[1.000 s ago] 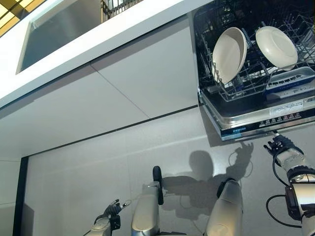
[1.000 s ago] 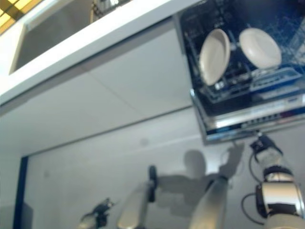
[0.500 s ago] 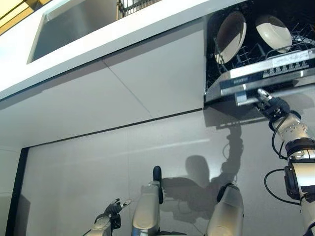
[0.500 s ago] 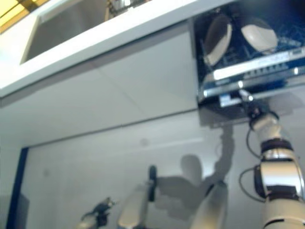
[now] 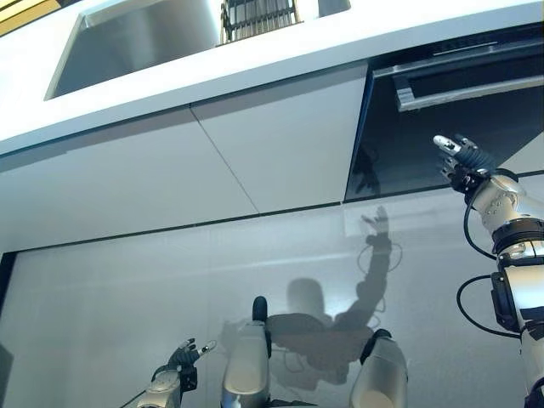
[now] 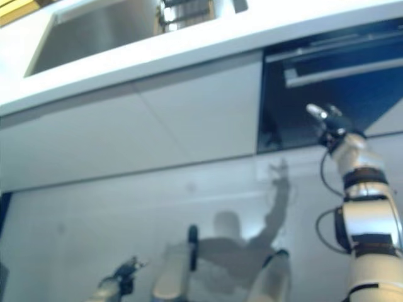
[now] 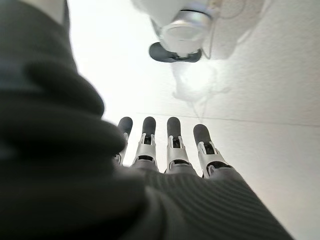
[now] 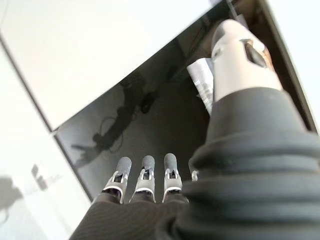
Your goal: Take plates into dishwasher
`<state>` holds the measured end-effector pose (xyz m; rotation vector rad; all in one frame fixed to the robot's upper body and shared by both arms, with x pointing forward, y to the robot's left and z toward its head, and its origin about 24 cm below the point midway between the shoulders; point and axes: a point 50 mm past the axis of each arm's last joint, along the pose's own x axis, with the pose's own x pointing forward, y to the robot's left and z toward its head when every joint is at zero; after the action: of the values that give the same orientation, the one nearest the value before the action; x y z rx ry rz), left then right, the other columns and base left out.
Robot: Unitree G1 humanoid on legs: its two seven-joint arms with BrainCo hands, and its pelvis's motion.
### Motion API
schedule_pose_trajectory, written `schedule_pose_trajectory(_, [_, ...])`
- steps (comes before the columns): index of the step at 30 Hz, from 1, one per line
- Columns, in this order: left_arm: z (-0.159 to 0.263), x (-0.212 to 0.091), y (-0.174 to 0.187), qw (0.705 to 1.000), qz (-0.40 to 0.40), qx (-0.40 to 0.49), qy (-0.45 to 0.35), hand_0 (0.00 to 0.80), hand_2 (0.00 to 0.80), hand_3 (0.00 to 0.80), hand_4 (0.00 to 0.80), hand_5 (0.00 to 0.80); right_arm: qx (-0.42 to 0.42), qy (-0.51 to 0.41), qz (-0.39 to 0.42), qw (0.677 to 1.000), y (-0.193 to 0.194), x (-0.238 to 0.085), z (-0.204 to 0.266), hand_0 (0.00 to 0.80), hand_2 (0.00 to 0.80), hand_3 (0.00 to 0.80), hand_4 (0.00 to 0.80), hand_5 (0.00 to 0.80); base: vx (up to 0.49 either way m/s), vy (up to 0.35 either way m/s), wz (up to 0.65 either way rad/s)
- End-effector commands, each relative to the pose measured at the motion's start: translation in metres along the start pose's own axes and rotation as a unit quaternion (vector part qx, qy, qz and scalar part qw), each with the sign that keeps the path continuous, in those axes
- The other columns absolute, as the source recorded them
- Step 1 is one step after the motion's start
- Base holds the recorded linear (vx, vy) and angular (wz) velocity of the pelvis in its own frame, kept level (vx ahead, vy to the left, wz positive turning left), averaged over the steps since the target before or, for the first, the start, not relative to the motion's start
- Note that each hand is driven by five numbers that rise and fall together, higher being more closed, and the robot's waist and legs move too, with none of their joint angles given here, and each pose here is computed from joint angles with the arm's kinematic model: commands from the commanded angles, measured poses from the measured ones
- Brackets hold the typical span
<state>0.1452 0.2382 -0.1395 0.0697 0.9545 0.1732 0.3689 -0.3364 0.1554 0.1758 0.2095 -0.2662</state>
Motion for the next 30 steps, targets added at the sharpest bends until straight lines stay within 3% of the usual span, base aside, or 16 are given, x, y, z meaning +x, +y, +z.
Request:
schedule_pose_trajectory(1, [0.009, 0.000, 0.030, 0.998, 0.044, 0.034, -0.001, 0.000, 0.000, 0.000, 0.000, 0.000, -0.069, 0.012, 0.001, 0.998, -0.003, -0.001, -0.008, 0.000, 0.000, 0.000, 0.000, 0.000, 0.154, 0.012, -0.16])
schedule_pose_trajectory(6, [0.000, -0.003, 0.037, 0.997, 0.050, 0.048, 0.017, 0.000, 0.000, 0.000, 0.000, 0.000, -0.112, 0.087, 0.011, 0.990, -0.014, -0.009, -0.072, 0.000, 0.000, 0.000, 0.000, 0.000, 0.126, 0.018, -0.09])
schedule_pose_trajectory(14, [-0.018, -0.006, 0.039, 0.995, 0.047, 0.065, 0.053, 0.000, 0.000, 0.000, 0.000, 0.000, -0.156, 0.182, 0.071, 0.968, 0.004, -0.043, -0.186, 0.000, 0.000, 0.000, 0.000, 0.000, 0.076, -0.013, -0.02])
schedule_pose_trajectory(19, [-0.046, -0.014, 0.037, 0.993, 0.050, 0.040, 0.099, 0.000, 0.000, 0.000, 0.000, 0.000, -0.269, 0.281, 0.111, 0.915, 0.000, -0.087, -0.261, 0.000, 0.000, 0.000, 0.000, 0.000, 0.037, -0.131, 0.06])
schedule_pose_trajectory(23, [-0.051, -0.013, 0.015, 0.993, 0.018, 0.062, 0.102, 0.000, 0.000, 0.000, 0.000, 0.000, -0.267, 0.369, 0.072, 0.887, -0.009, -0.132, -0.317, 0.000, 0.000, 0.000, 0.000, 0.000, -0.092, -0.123, 0.55])
schedule_pose_trajectory(27, [-0.031, -0.003, -0.016, 0.989, -0.039, 0.104, 0.098, 0.000, 0.000, 0.000, 0.000, 0.000, -0.322, 0.386, 0.033, 0.864, -0.010, -0.150, -0.336, 0.000, 0.000, 0.000, 0.000, 0.000, -0.244, -0.012, 0.92])
schedule_pose_trajectory(30, [-0.025, 0.000, -0.032, 0.983, -0.074, 0.123, 0.113, 0.000, 0.000, 0.000, 0.000, 0.000, -0.336, 0.415, 0.023, 0.845, -0.014, -0.164, -0.347, 0.000, 0.000, 0.000, 0.000, 0.000, -0.119, 0.206, 0.19])
